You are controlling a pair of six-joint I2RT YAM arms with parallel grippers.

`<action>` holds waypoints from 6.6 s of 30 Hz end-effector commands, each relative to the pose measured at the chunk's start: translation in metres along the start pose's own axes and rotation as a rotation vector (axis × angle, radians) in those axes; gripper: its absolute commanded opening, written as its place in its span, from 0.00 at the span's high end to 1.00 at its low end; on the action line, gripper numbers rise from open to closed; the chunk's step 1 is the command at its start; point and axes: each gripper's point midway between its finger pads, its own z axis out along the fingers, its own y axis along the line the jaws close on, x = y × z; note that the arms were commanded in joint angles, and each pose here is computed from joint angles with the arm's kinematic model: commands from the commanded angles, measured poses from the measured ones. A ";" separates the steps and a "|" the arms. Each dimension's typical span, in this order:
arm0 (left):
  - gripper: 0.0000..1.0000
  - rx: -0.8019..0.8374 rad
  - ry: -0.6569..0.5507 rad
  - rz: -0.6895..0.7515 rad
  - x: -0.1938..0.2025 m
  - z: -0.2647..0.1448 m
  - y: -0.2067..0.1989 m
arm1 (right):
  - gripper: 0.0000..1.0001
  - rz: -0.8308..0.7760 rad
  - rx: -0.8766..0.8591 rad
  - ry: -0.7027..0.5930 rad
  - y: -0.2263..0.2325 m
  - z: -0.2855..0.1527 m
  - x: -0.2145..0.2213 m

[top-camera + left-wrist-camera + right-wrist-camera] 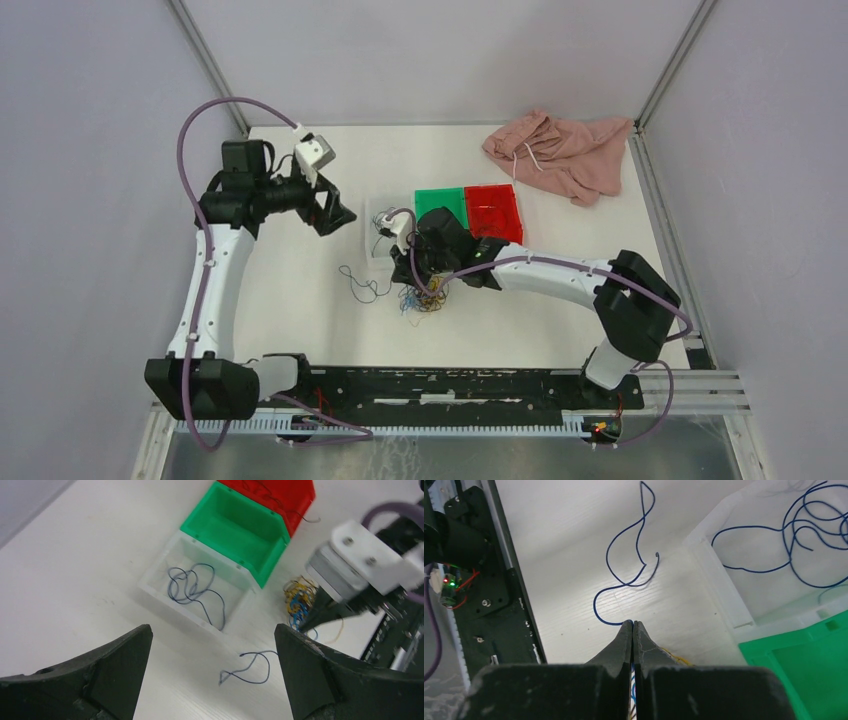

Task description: Untangle the cables

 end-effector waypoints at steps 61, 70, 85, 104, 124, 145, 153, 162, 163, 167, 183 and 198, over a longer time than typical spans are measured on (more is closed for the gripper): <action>0.97 0.058 -0.169 0.575 -0.001 0.012 -0.105 | 0.61 0.445 -0.394 -0.528 0.052 -0.039 -0.096; 0.97 0.072 -0.203 0.564 -0.017 0.006 -0.110 | 0.50 0.376 -0.300 -0.566 0.040 -0.043 -0.102; 0.97 0.119 -0.213 0.632 -0.028 -0.004 -0.123 | 0.50 0.018 -0.014 -0.457 0.021 -0.099 -0.094; 0.97 0.158 -0.263 0.648 -0.054 -0.013 -0.135 | 0.41 -0.019 -0.061 -0.639 0.023 -0.075 -0.154; 0.97 0.222 -0.368 0.621 -0.106 -0.044 -0.157 | 0.65 0.132 -0.045 -0.551 0.009 -0.027 -0.110; 0.97 0.010 -0.645 0.684 -0.223 -0.079 -0.134 | 0.63 0.348 0.056 -0.416 -0.001 -0.025 -0.009; 0.97 -0.114 -0.515 0.444 -0.175 -0.027 -0.091 | 0.60 0.337 0.170 -0.463 -0.014 -0.058 -0.031; 0.97 -0.360 -0.269 0.168 -0.090 0.033 -0.025 | 0.60 0.323 0.474 -0.449 -0.057 -0.111 -0.036; 0.97 -0.369 -0.261 0.145 -0.084 0.039 -0.022 | 0.60 0.326 0.497 -0.458 -0.062 -0.117 -0.037; 0.97 -0.372 -0.337 0.082 -0.088 0.058 -0.016 | 0.61 0.337 0.550 -0.476 -0.073 -0.133 -0.039; 0.97 -0.450 -0.247 -0.176 -0.039 0.153 0.031 | 0.64 0.367 0.633 -0.471 -0.095 -0.149 -0.027; 0.97 -0.401 -0.170 -0.198 0.017 0.151 0.036 | 0.67 0.380 0.607 -0.421 -0.104 -0.136 -0.022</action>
